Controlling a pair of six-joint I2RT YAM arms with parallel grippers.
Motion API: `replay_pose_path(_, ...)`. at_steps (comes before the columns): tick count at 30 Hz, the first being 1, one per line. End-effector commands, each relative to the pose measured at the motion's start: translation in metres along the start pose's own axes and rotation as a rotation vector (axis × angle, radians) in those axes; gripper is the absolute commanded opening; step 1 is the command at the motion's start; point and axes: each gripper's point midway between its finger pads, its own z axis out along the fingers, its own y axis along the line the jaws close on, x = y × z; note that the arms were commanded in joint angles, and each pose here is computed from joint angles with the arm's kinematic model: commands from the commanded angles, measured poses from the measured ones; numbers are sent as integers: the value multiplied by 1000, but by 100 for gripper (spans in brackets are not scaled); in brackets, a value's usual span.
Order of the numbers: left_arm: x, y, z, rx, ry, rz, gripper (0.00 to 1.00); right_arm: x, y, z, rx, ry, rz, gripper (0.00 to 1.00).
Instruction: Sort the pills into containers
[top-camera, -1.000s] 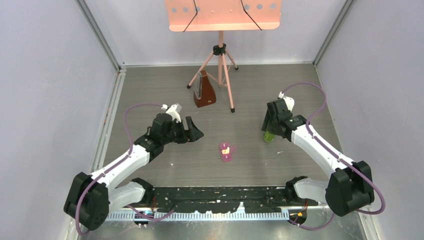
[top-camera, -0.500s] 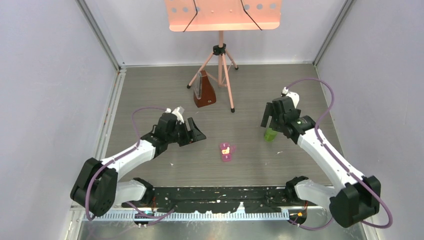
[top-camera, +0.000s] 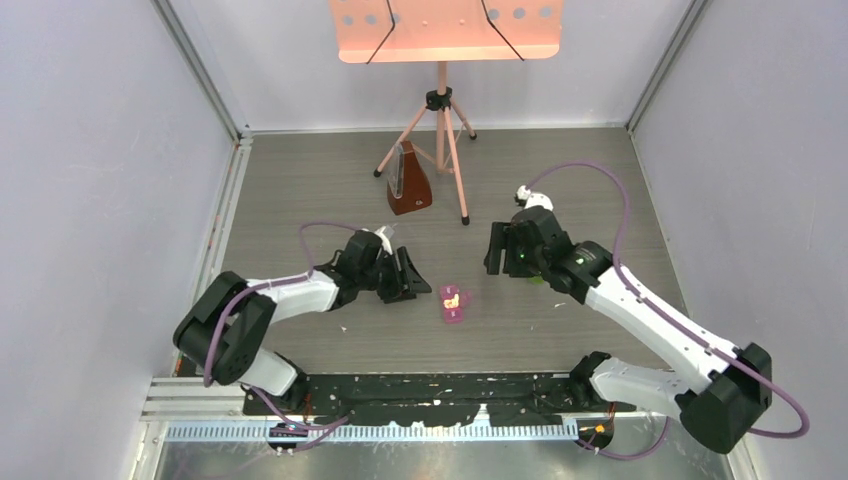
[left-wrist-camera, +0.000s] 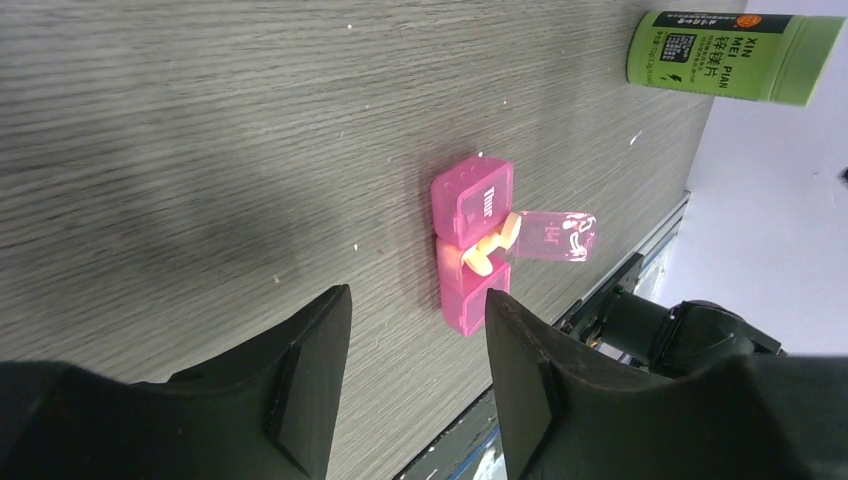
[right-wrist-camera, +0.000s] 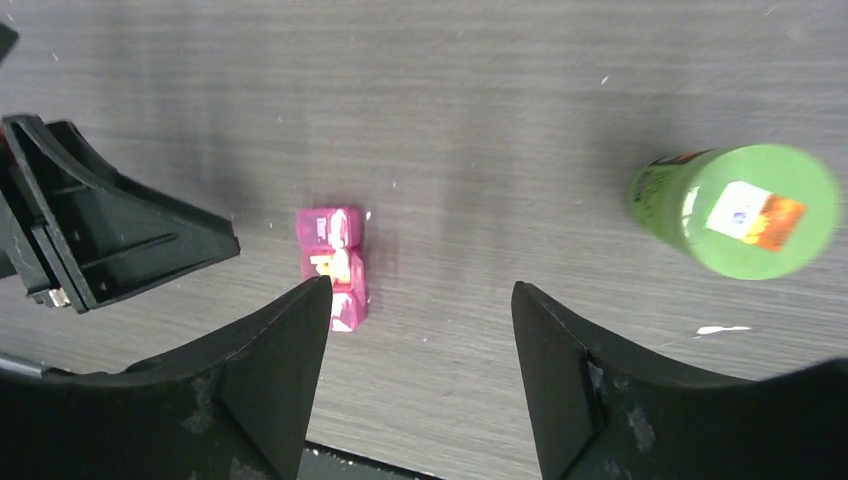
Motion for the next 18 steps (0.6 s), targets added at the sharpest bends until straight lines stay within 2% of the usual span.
replay_pose_path(1, -11, -29, 11, 81, -11, -11, 53, 19, 22, 20, -63, 76, 43, 75)
replay_pose_path(6, -12, -29, 21, 86, -1, -53, 54, 36, 31, 41, -66, 167, 18, 78)
replay_pose_path(18, -13, -33, 34, 74, 31, -129, 49, 55, 46, 73, -72, 265, -8, 73)
